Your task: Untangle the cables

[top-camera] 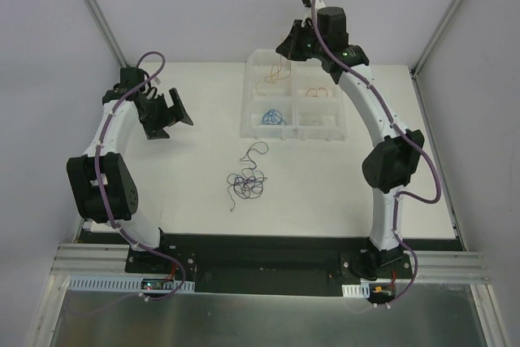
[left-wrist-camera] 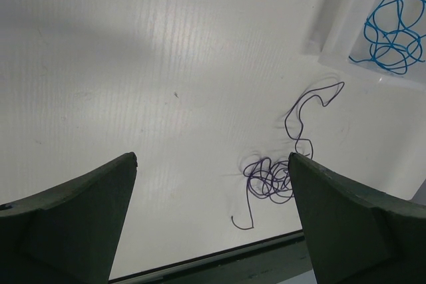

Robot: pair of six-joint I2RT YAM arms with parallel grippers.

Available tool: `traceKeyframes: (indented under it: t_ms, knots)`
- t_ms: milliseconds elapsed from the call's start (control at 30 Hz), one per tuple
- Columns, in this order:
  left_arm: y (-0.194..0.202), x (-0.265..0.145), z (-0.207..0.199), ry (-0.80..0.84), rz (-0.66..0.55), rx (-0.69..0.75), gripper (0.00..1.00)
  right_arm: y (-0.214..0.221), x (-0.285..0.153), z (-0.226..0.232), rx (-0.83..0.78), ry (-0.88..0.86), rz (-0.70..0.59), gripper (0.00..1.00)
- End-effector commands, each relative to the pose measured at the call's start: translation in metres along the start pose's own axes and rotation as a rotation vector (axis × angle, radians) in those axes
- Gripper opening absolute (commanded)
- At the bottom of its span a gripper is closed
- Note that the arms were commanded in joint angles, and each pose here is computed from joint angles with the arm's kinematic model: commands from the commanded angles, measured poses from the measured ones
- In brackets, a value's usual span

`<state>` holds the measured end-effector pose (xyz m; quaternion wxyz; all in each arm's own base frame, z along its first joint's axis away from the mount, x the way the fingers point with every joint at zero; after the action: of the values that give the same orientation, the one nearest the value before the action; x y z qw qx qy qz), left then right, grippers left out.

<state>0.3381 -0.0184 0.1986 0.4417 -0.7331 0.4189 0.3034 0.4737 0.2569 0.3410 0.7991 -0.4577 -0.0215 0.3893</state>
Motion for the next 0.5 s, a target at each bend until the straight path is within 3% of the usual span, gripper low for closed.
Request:
traceKeyframes:
  t_ms: [0, 300, 467]
  knots:
    - [0.0, -0.006, 0.001, 0.006, -0.014, -0.001, 0.96, 0.003, -0.005, -0.003, -0.008, 0.032, 0.003, 0.0]
    - [0.005, -0.012, 0.003, -0.001, -0.024, 0.012, 0.96, 0.015, 0.053, -0.034, 0.072, 0.088, 0.001, 0.0]
    - [0.02, -0.011, 0.008, -0.01, -0.001, 0.012, 0.96, 0.048, 0.088, -0.062, 0.126, 0.161, 0.06, 0.0]
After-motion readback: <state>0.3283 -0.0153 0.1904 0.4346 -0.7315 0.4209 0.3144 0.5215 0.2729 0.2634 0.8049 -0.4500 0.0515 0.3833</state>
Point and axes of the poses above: each gripper's point midway between its finger pads, its own x axis out along the fingers, its own z axis along the line the jaws close on, y = z × x, the point moved 6 cm from there along -x, back along the fingers, and after that the axes turned 10 degrees about x, right-handed, at the moved point
